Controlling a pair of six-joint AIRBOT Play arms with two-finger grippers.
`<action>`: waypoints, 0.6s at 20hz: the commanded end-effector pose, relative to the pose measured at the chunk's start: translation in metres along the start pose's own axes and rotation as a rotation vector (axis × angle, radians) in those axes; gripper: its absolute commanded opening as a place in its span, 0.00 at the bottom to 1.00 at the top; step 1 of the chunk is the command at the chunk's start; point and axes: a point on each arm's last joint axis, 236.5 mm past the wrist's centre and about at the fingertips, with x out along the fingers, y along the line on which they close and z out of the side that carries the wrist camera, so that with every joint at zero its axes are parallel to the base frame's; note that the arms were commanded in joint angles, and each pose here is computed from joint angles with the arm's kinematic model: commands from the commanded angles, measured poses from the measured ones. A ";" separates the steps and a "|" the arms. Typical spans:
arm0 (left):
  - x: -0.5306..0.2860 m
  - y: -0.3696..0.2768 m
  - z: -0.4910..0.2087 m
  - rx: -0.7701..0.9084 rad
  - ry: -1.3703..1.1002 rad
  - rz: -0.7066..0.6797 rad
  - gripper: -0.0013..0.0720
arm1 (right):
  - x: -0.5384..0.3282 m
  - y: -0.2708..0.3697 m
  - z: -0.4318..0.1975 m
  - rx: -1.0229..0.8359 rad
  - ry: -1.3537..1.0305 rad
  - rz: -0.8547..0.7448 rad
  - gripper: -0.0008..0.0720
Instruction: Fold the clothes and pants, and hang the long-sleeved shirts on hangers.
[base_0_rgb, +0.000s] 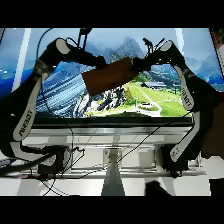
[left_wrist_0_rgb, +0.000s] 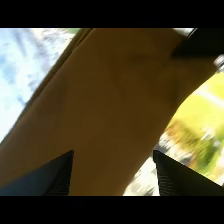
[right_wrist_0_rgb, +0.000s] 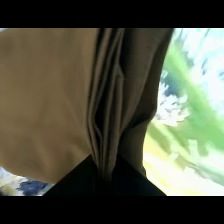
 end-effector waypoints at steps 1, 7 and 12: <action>-0.068 0.056 -0.026 0.115 0.122 0.249 0.65 | -0.090 -0.029 0.028 -0.004 -0.154 -0.210 0.03; -0.175 0.076 -0.017 0.192 0.064 0.491 0.65 | -0.303 -0.106 -0.020 0.339 -0.376 -0.520 0.03; -0.191 0.077 -0.015 0.181 0.034 0.508 0.66 | -0.468 -0.147 -0.123 0.705 -0.629 -0.806 0.03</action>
